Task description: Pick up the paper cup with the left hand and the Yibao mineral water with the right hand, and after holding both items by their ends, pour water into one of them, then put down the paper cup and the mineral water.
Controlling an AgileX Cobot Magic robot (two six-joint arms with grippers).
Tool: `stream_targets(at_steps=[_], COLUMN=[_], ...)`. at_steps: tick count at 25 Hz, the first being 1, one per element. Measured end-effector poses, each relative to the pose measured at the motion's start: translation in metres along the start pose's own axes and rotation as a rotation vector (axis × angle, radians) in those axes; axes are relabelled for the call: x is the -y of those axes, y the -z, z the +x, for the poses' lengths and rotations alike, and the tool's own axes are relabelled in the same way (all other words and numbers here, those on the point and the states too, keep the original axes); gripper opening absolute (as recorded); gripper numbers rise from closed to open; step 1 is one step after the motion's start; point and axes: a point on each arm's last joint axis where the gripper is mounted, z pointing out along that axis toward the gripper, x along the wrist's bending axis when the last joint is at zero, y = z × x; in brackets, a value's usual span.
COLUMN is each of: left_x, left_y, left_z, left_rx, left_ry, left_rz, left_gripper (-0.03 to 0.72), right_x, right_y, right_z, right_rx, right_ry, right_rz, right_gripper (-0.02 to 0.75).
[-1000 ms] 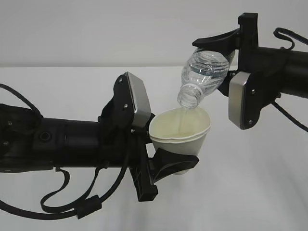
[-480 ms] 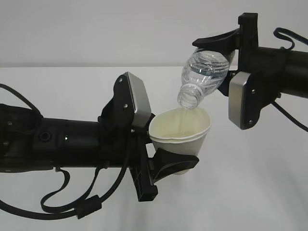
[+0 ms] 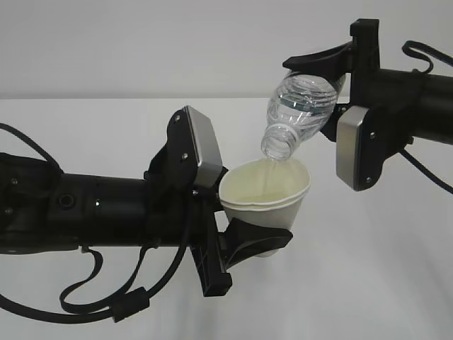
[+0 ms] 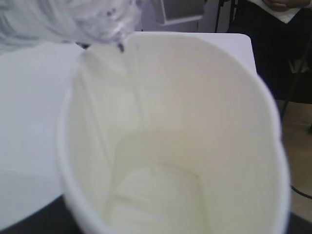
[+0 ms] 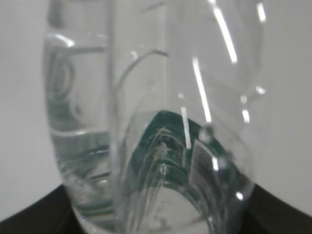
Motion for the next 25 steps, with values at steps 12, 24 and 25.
stream_targets(at_steps=[12,24,25], left_x=[0.0,0.0,0.0], left_y=[0.0,0.0,0.0], left_z=[0.0,0.0,0.0], left_rx=[0.0,0.0,0.0], left_ry=[0.0,0.0,0.0], left_rz=[0.0,0.0,0.0], left_gripper=[0.384,0.384,0.384], right_x=[0.0,0.0,0.0], right_y=[0.0,0.0,0.0], right_z=[-0.0001,-0.0001,-0.0001], right_rx=[0.001,0.001,0.001], right_ry=[0.0,0.0,0.0], right_rz=[0.0,0.0,0.0], right_gripper=[0.454,0.453,0.453])
